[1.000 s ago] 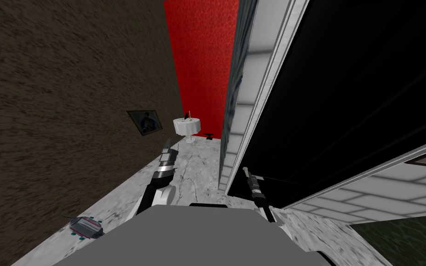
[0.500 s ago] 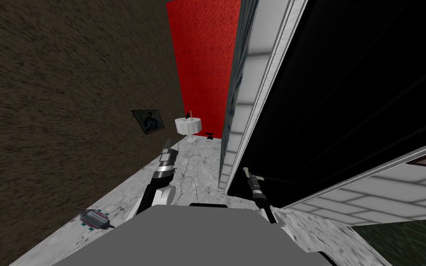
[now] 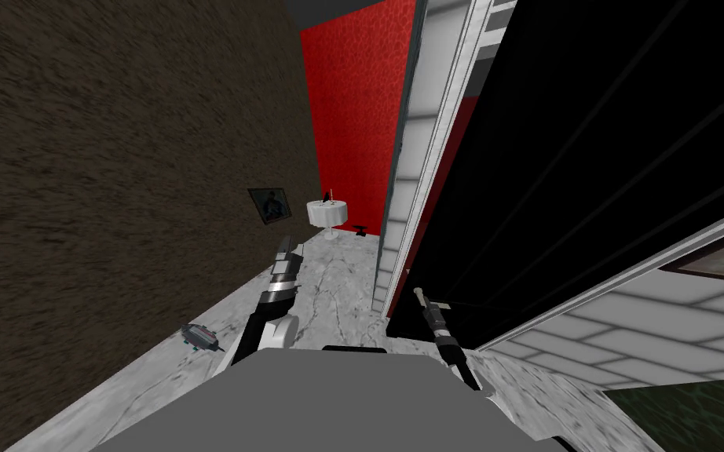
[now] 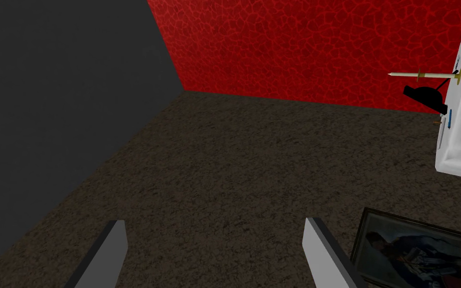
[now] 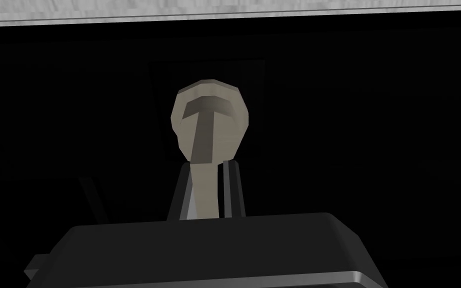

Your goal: Pull the door open

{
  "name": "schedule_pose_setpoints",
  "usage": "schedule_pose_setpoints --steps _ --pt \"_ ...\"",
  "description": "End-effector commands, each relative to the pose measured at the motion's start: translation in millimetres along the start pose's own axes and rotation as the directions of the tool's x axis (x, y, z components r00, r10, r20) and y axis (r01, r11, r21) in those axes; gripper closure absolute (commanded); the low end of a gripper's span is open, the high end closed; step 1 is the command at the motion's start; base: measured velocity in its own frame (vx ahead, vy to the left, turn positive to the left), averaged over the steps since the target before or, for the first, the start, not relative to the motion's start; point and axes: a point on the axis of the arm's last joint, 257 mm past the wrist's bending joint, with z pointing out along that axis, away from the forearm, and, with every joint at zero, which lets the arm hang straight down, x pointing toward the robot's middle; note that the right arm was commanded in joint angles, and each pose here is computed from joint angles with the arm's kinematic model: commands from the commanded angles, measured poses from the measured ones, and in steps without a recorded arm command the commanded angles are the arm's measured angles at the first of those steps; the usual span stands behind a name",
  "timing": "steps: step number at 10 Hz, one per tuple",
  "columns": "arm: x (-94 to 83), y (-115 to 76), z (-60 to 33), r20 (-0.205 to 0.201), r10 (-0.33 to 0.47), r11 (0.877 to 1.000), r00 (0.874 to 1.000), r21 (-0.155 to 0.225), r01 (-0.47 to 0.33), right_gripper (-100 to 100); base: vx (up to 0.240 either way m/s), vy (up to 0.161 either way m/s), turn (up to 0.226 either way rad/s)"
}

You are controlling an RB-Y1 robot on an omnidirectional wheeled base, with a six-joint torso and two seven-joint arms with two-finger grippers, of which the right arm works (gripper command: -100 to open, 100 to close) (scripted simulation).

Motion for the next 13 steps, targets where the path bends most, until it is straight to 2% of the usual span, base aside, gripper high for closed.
schedule_pose_setpoints --steps 1,2,3,4,5,6,8,9,11,13 --pt "-0.4 2.6 -2.6 -0.009 0.001 1.0 1.0 -0.004 -0.001 100 -0.13 -0.028 0.037" --pt "-0.2 2.8 -9.4 -0.035 0.002 1.0 0.999 -0.001 -0.002 100 -0.187 -0.074 0.105" --pt "-0.1 2.8 -11.8 -0.044 0.002 1.0 0.999 0.0 -0.002 100 -0.188 -0.088 0.121" --pt "2.7 0.8 -10.2 -0.039 0.003 1.0 0.999 0.002 -0.003 100 -0.071 -0.028 0.035" --pt "1.0 -0.3 -21.5 -0.056 0.004 1.0 0.998 0.003 -0.004 100 -0.151 -0.047 0.207" --pt "0.0 -0.2 -24.2 -0.059 0.004 1.0 0.998 0.002 -0.004 100 -0.185 -0.066 0.161" --pt "-4.3 0.4 -36.5 -0.074 0.003 1.0 0.997 0.001 -0.003 100 -0.195 -0.059 0.137" --pt "-4.3 0.4 -36.5 -0.074 0.003 1.0 0.997 0.001 -0.003 100 -0.12 -0.045 0.052" --pt "-9.5 1.4 -52.4 -0.095 0.002 1.0 0.996 0.0 -0.002 100 -0.162 -0.055 0.155" --pt "-11.8 2.1 -60.3 -0.105 0.002 1.0 0.994 0.0 -0.002 100 -0.176 -0.078 0.137"
